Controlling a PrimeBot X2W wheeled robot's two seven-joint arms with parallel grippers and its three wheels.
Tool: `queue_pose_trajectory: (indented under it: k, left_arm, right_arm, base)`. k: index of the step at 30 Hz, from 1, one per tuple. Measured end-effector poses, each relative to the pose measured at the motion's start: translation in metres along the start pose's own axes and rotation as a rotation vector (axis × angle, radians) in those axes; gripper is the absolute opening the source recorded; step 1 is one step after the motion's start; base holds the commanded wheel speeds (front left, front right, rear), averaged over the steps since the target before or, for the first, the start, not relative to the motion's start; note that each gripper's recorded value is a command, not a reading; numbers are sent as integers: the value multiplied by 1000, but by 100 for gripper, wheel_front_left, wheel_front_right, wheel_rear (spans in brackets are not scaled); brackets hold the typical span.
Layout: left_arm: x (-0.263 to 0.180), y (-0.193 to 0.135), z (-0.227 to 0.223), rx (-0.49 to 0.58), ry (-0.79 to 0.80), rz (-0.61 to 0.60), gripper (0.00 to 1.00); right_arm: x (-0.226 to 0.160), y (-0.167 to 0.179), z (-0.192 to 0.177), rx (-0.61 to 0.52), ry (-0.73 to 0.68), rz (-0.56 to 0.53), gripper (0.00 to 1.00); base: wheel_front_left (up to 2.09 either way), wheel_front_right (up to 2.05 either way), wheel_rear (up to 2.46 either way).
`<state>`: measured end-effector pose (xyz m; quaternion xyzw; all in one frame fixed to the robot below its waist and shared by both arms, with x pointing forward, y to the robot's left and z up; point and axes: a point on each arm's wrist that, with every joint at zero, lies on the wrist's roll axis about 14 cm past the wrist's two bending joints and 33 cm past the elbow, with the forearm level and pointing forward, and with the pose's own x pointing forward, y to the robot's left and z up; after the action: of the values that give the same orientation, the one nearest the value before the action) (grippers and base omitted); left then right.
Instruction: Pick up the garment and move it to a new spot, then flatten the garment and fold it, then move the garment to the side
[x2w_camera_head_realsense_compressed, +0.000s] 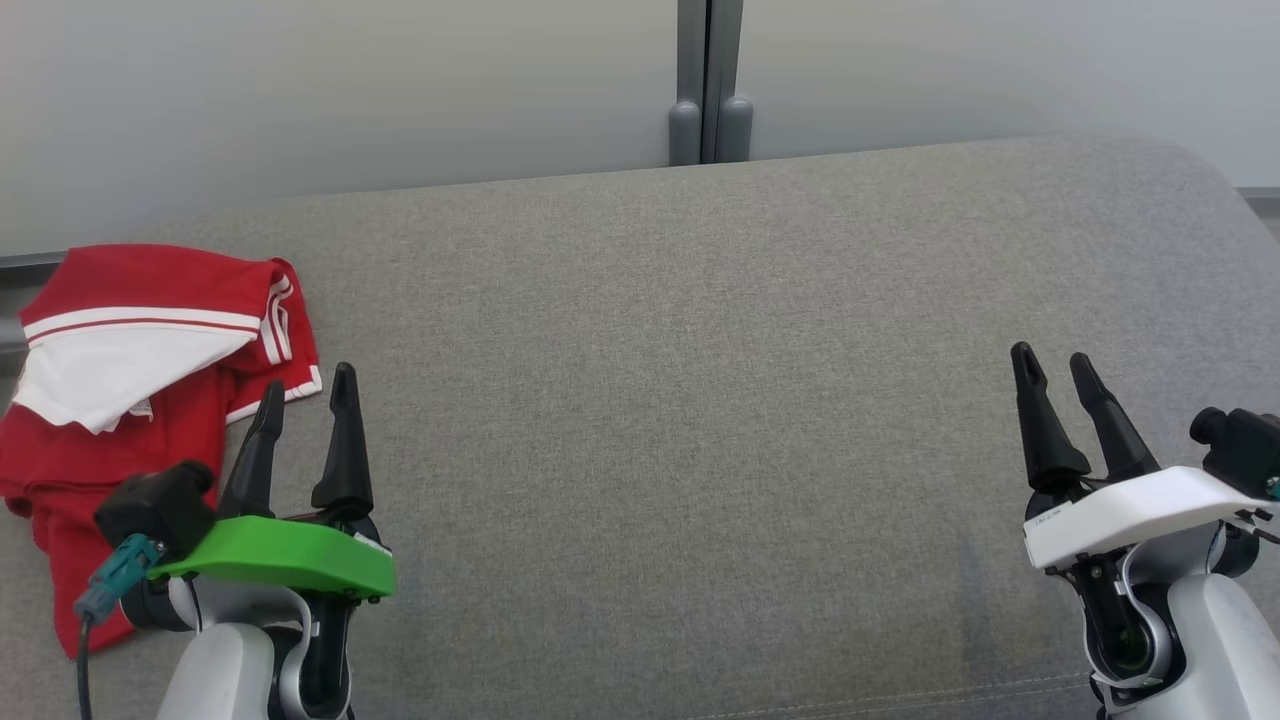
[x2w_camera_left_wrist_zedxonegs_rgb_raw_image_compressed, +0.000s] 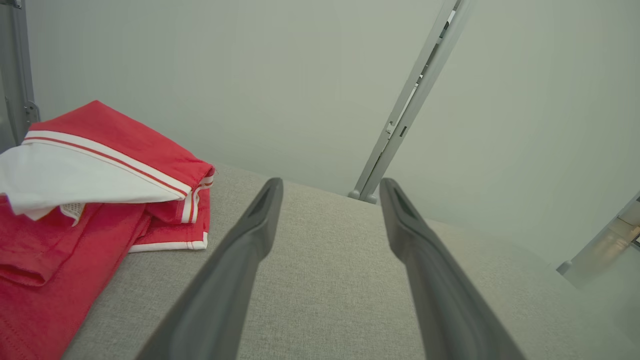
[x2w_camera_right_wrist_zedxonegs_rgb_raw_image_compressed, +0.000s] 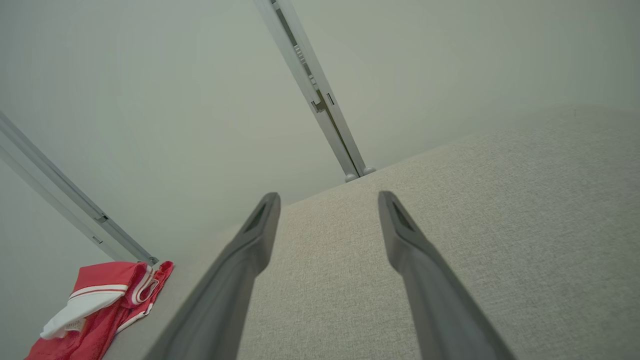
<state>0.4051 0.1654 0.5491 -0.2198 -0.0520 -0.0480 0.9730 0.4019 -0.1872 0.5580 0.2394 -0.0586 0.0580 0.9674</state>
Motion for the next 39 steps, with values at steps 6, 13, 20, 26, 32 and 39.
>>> queue_pose_trajectory:
  k: [6, 13, 20, 26, 32, 39]
  left_arm:
    - [2, 0, -6, 79, 16, -5, 100]
    - [2, 1, -12, 145, 32, -11, 100]
    - [1, 2, -18, 184, 48, -15, 100]
    - [3, 1, -19, 213, 50, -20, 100]
    - [5, 1, -20, 253, 55, -27, 100]
    - [6, 1, -21, 277, 62, -24, 100]
  right_arm:
    - [-1, -4, -6, -67, 13, -8, 100]
    - [0, 2, -4, -141, -1, 14, 100]
    - [0, 6, -5, -194, -9, 31, 100]
    - [1, 9, -4, -234, -17, 42, 100]
    - [1, 8, -5, -275, -22, 43, 100]
    - [1, 8, -8, -297, -21, 42, 100]
  base:
    - [0, 0, 0]
    - [0, 0, 0]
    - [0, 0, 0]
    - [0, 0, 0]
    - [0, 0, 0]
    - [0, 0, 0]
